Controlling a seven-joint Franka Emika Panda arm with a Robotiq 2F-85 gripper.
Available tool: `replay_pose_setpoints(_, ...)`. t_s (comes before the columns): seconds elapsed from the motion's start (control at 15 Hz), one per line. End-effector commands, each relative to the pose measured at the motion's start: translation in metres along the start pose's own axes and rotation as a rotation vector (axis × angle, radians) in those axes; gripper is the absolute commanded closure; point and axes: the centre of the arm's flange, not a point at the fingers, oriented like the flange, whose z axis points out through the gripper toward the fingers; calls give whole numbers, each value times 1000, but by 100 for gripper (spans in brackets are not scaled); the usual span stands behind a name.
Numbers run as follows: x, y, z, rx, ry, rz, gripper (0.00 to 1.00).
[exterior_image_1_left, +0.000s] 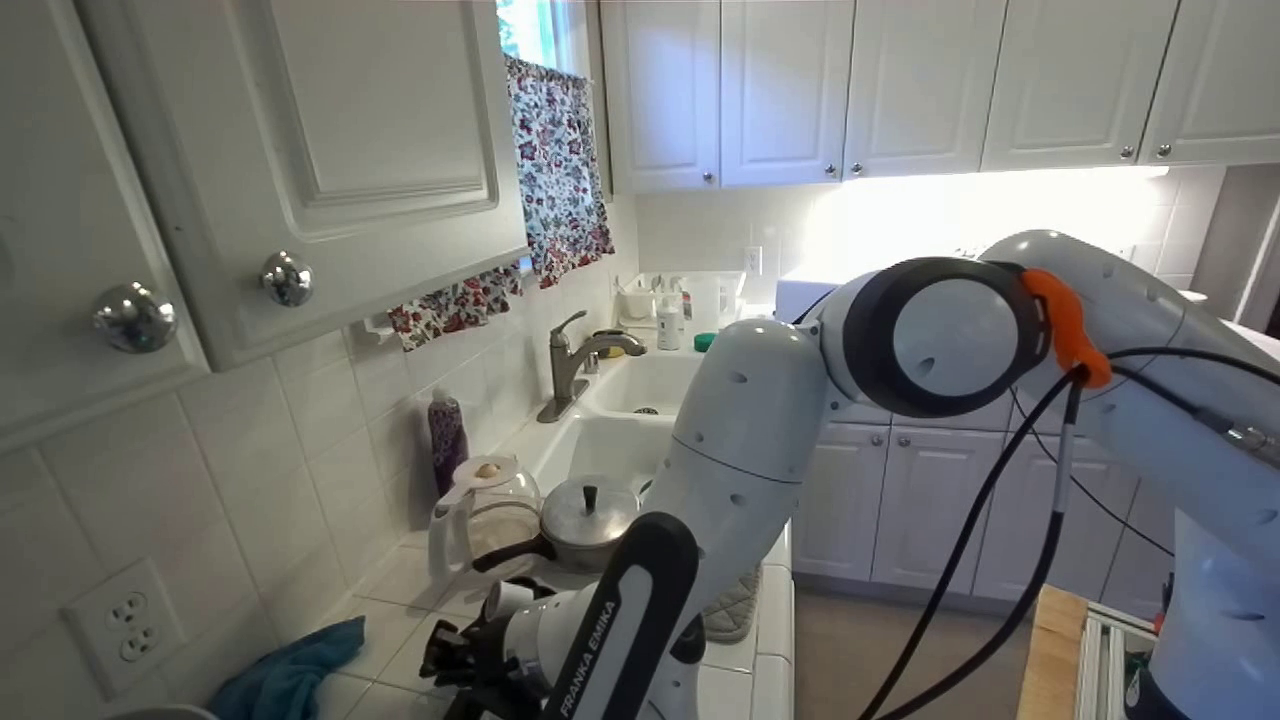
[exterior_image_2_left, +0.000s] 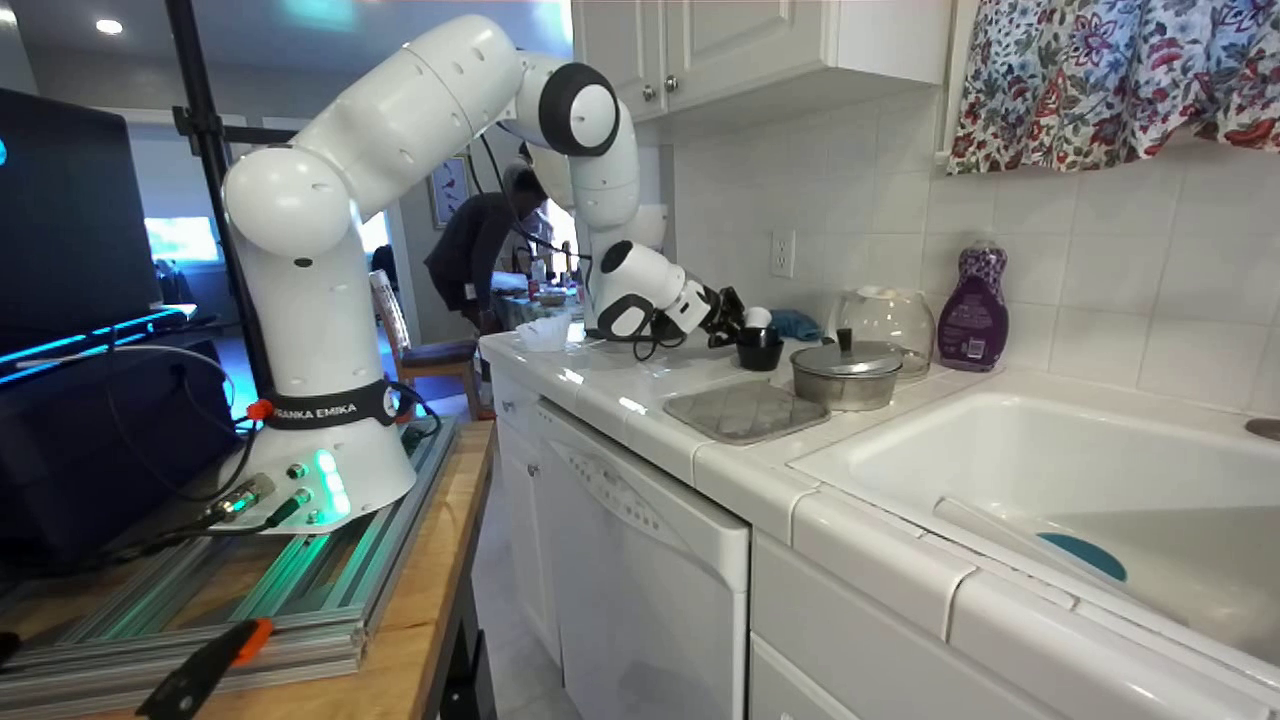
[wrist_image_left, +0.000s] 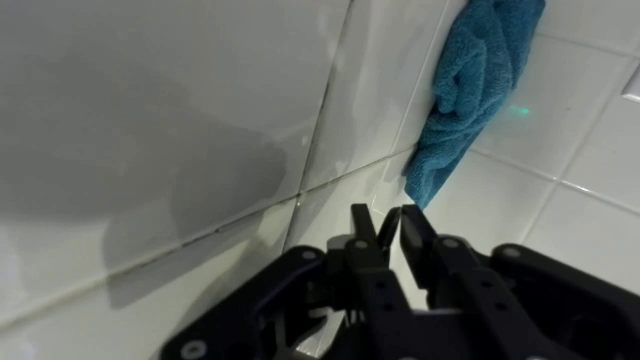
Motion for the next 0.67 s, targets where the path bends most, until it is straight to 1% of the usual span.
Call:
replay_pose_setpoints(0.0, -2, 0, 10, 15, -7, -14, 100)
replay_pose_setpoints(0.2, -3, 1, 9, 9, -3, -20, 99)
replay_pose_setpoints(0.27, -5, 1, 9, 7, -5, -24, 100)
replay_pose_setpoints(0.6, -12, -1, 6, 8, -9, -42, 100)
